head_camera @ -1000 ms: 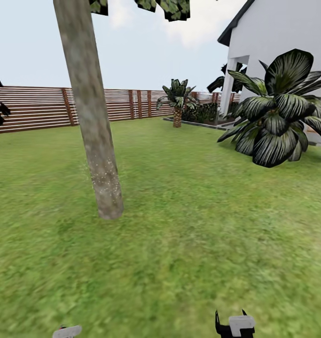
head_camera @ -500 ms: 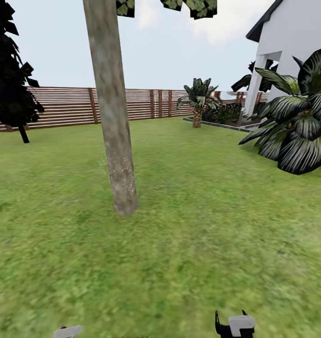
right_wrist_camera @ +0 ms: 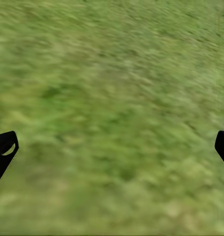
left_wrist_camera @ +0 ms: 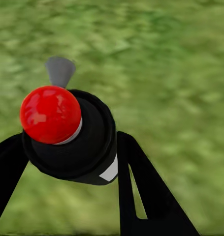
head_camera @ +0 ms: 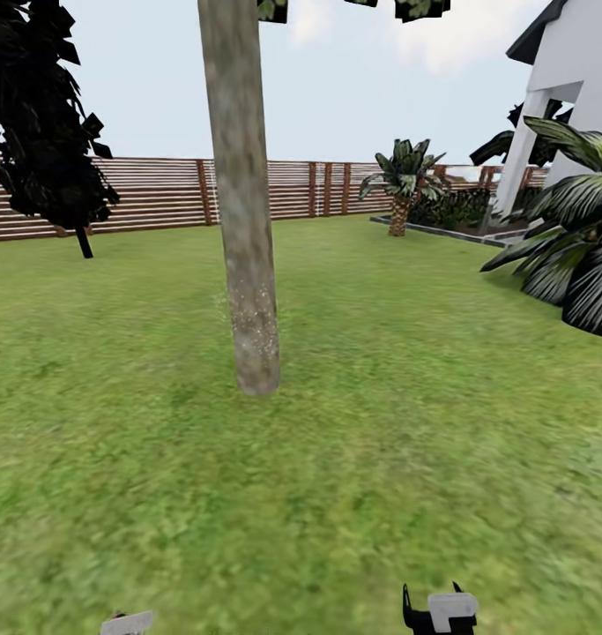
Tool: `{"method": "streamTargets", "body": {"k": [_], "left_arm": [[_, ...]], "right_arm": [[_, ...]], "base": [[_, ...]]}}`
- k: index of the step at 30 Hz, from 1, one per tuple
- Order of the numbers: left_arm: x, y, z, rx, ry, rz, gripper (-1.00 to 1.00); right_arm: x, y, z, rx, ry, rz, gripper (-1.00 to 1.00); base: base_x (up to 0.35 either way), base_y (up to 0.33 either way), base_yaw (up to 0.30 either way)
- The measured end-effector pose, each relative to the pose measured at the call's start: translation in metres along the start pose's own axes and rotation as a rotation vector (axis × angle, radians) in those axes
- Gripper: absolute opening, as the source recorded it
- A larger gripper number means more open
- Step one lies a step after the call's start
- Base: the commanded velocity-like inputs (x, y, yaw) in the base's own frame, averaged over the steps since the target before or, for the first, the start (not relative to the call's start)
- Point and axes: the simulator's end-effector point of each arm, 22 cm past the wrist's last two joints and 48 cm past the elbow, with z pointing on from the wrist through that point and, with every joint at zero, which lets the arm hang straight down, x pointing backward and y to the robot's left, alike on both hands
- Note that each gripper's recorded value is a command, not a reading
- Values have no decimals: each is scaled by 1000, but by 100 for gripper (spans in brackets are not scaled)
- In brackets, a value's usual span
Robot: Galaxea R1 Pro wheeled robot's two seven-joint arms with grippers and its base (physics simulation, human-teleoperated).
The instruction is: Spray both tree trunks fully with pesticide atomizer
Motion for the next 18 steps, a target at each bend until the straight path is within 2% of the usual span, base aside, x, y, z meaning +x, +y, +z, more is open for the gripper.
{"method": "streamTargets", "body": {"k": [6, 18], "left_arm": [[4, 1, 0, -2, 8, 2, -100], [12, 2, 0, -3, 25, 5, -100]], "right_arm": [[4, 1, 0, -2, 7, -2, 100], [11, 3, -1, -7, 23, -5, 100]], "base": [[-72, 34, 176], [-277, 185, 176]]}}
